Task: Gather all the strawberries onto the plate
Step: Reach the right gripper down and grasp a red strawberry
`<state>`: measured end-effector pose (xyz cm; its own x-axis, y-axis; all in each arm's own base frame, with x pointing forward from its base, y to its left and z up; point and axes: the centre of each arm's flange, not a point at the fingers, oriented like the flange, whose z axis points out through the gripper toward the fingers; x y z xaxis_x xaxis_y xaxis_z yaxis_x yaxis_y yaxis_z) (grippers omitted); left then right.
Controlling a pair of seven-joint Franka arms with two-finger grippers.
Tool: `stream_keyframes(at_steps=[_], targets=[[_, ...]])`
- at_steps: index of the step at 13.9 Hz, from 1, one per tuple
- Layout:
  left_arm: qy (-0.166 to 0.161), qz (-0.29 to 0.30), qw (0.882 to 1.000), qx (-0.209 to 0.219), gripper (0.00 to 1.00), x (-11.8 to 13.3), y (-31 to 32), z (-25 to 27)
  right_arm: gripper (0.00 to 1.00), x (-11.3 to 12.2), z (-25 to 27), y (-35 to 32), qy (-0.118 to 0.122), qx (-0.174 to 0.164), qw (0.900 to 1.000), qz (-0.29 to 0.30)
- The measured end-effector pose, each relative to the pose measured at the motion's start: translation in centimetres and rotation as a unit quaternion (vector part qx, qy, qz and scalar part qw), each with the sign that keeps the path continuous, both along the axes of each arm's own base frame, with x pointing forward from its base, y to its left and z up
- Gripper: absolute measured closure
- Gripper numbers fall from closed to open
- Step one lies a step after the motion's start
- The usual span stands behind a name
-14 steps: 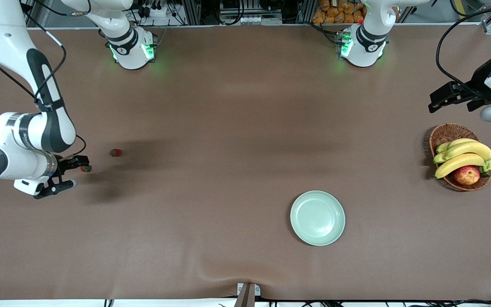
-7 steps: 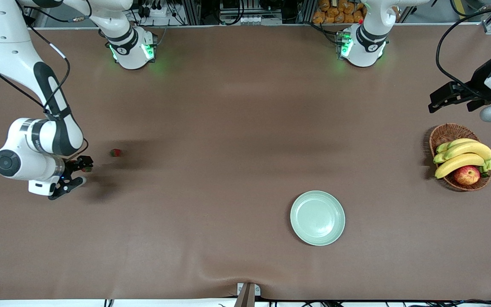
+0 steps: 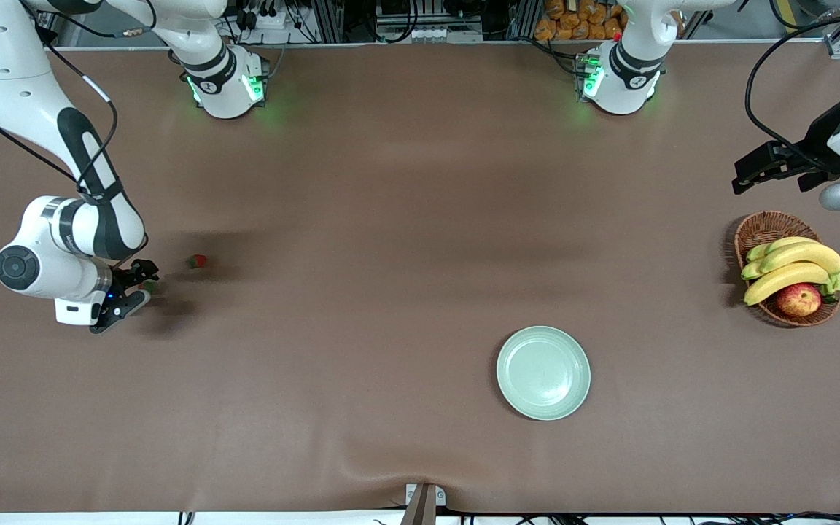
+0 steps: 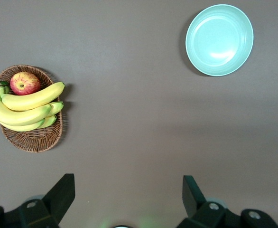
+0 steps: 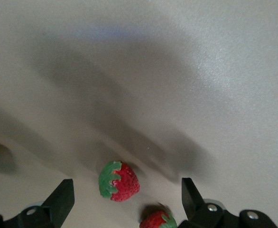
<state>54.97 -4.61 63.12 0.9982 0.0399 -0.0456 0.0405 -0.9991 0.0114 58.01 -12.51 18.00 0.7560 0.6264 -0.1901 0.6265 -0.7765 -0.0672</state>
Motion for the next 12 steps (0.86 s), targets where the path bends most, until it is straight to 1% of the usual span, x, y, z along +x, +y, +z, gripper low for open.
stream_keyframes(at_steps=[6, 8, 9, 12], targets=[[0.001, 0.000, 1.000, 0.000, 0.00, 0.03, 0.00, -0.07, 0.00, 0.00, -0.16, 0.06, -0.001, 0.000, 1.000, 0.001], [0.001, 0.000, 1.000, 0.000, 0.00, 0.05, 0.01, -0.11, 0.04, 0.01, -0.17, 0.10, -0.001, 0.000, 1.000, 0.001], [0.001, 0.000, 1.000, 0.000, 0.00, 0.05, 0.02, -0.12, 0.13, 0.00, -0.22, 0.13, 0.000, 0.001, 1.000, 0.001], [0.003, 0.000, 1.000, 0.000, 0.00, 0.13, 0.02, -0.27, 0.51, -0.10, -0.69, 0.21, 0.003, 0.002, 1.000, 0.005]])
